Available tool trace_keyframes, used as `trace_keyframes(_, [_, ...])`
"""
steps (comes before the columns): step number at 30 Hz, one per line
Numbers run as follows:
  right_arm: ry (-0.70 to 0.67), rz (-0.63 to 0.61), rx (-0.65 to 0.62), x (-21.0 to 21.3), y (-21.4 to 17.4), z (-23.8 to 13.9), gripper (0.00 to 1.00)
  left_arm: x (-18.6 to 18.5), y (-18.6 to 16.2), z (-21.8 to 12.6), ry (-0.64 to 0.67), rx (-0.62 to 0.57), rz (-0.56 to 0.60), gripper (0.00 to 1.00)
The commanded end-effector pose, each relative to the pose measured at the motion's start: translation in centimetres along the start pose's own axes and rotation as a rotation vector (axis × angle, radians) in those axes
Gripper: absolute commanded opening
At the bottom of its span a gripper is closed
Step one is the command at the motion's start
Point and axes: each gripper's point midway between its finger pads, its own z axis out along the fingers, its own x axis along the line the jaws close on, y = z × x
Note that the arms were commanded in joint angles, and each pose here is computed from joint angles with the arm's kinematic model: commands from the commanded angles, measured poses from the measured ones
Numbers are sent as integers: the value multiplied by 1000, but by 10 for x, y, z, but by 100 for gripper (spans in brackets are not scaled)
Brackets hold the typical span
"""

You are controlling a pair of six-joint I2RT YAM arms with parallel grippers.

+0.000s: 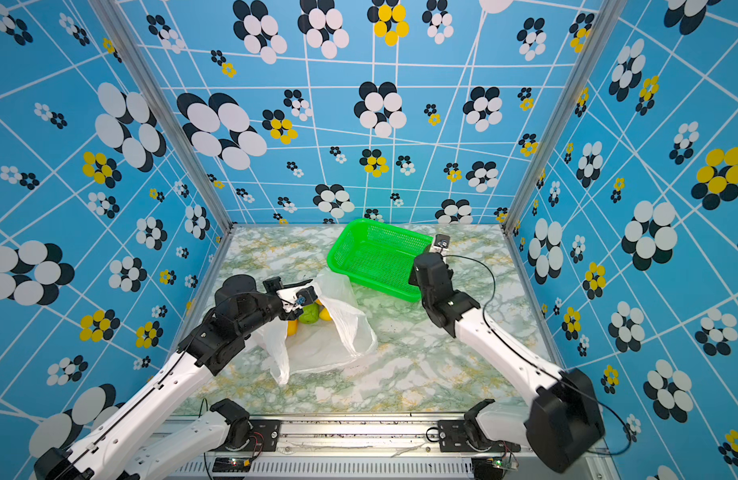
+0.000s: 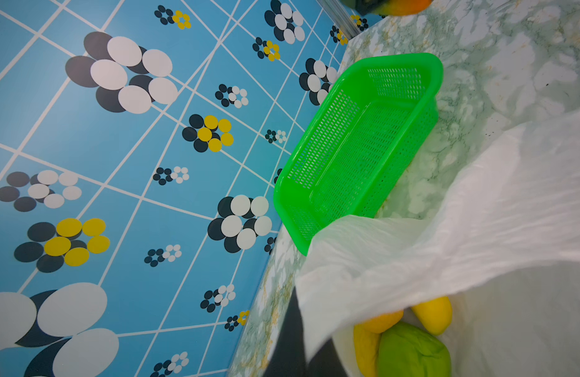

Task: Untie the knot of the plastic bag and take out the fruit
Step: 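Carry the papaya with the right gripper over the green basket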

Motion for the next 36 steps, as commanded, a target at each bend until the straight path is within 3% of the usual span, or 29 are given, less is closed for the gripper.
trace_keyframes(1, [42, -64, 177, 15, -30, 25, 0, 4, 10, -10, 22, -53, 24, 0])
trace_keyframes(6, [22, -62, 357, 9, -62, 73, 0, 4, 10, -11, 28, -48, 31, 0])
trace_keyframes(11, [-91, -28, 503, -17, -91, 98, 0, 7, 9, -11, 25, -55, 15, 0])
trace_keyframes(25, [-315, -19, 461, -69, -96, 70, 8, 14, 14, -20, 65, -79, 8, 0])
trace_keyframes(32, [-260, -22, 480, -60, -101, 76, 28, 12, 12, -18, 49, -67, 7, 0])
trace_keyframes(36, [-263, -41, 521, -58, -113, 83, 34, 12, 13, -19, 53, -79, 12, 0])
